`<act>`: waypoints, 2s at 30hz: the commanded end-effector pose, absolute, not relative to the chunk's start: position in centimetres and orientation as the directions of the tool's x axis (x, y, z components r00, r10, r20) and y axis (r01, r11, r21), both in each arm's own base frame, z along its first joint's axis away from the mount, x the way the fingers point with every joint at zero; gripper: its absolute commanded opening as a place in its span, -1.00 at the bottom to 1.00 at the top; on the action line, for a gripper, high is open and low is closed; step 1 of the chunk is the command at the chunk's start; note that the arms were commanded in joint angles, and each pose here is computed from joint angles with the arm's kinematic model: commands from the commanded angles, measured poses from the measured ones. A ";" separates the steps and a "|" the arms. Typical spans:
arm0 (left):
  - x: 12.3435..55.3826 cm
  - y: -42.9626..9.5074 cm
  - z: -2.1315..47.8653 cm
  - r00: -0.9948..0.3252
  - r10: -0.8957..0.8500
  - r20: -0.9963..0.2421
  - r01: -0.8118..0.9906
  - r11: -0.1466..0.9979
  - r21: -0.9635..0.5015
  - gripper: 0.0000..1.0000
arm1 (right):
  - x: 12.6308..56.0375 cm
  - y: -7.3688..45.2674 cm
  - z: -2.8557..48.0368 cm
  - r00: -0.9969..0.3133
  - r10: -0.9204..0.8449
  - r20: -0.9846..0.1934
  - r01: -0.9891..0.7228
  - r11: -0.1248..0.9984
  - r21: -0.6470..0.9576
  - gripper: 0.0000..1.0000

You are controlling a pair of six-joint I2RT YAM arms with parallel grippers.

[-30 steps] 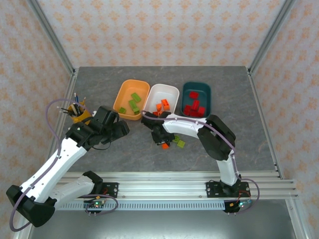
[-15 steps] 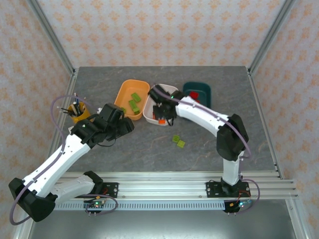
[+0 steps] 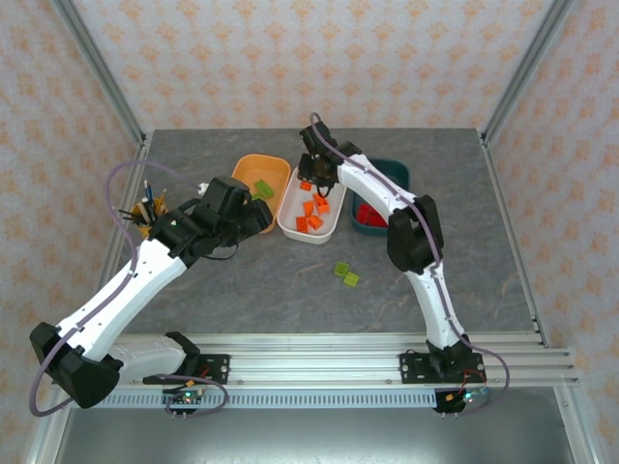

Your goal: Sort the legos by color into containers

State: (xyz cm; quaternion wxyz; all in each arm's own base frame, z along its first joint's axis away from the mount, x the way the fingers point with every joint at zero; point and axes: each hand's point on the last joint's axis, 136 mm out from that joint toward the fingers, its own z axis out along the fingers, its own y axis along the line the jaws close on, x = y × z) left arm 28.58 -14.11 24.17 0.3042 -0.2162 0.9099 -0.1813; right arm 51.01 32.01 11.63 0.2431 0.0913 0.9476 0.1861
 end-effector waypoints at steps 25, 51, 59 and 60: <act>27.2 -16.7 21.9 -0.800 -0.463 -0.381 -0.282 0.851 -0.443 0.43 | 46.8 27.9 24.5 -0.759 0.311 -0.572 0.020 0.889 0.457 0.15; 28.0 -33.8 7.3 -0.987 0.085 -0.137 0.079 0.996 0.047 0.45 | 13.7 12.0 17.5 -0.886 0.309 -0.345 0.090 0.846 0.526 0.60; 29.0 -34.2 4.6 -0.984 0.130 -0.120 0.123 0.990 0.062 0.39 | 13.4 11.3 16.9 -0.879 0.337 -0.337 0.126 0.846 0.518 0.59; 29.2 -34.2 4.3 -0.985 0.125 -0.116 0.118 0.991 0.060 0.38 | 13.4 11.4 16.9 -0.880 0.339 -0.334 0.128 0.845 0.520 0.59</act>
